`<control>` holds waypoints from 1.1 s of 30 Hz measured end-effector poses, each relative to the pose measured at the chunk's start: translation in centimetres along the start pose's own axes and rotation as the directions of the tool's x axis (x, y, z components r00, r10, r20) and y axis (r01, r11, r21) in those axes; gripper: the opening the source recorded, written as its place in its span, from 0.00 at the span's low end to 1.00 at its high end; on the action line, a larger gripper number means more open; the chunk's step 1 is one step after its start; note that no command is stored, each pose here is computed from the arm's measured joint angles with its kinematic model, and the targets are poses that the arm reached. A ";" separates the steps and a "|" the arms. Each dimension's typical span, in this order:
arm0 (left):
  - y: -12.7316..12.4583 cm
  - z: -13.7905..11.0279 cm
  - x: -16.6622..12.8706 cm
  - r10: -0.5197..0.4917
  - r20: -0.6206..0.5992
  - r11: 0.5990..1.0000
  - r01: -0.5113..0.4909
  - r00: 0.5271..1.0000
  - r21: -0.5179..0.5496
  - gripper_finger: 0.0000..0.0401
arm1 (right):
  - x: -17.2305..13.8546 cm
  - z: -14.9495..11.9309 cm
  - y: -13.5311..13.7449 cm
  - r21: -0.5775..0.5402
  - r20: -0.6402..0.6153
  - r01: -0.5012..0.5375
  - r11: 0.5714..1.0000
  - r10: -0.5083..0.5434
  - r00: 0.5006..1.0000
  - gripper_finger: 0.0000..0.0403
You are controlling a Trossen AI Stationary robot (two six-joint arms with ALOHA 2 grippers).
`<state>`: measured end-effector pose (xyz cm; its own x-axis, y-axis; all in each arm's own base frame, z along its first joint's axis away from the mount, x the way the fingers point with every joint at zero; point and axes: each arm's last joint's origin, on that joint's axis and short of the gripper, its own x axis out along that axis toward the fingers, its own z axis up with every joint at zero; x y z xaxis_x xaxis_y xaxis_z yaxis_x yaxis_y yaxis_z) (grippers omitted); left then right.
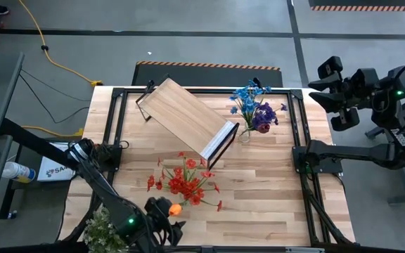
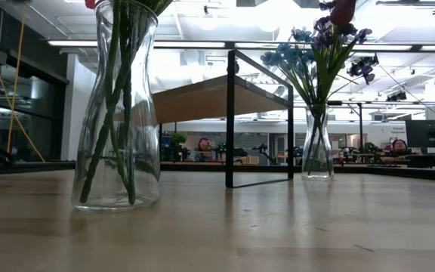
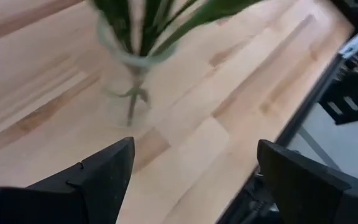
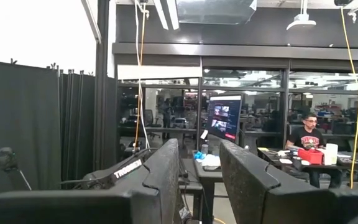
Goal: Pick and place flowers into a vace then onto a shelf
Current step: Put the bottom transparent vase on the shelf
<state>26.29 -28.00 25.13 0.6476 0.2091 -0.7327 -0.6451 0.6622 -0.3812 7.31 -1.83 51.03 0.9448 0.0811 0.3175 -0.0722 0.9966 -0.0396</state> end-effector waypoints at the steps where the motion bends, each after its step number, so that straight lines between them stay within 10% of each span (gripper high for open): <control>1: 0.2 -0.1 0.2 0.008 0.004 1.000 -0.008 1.000 -0.010 0.93 | 0.0 0.0 0.0 0.000 0.000 0.000 1.000 0.000 1.000 0.27; 33: 3.3 -3.5 3.3 -0.062 0.235 0.992 0.086 0.970 -0.095 0.93 | 0.0 0.0 0.0 0.000 -0.001 -0.006 1.000 0.006 1.000 0.27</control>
<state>24.91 -27.66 19.52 0.7635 0.3313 -0.5543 -0.6225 0.6061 -0.4951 7.31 -1.81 51.03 0.9446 0.0874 0.3164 -0.0782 0.9961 -0.0417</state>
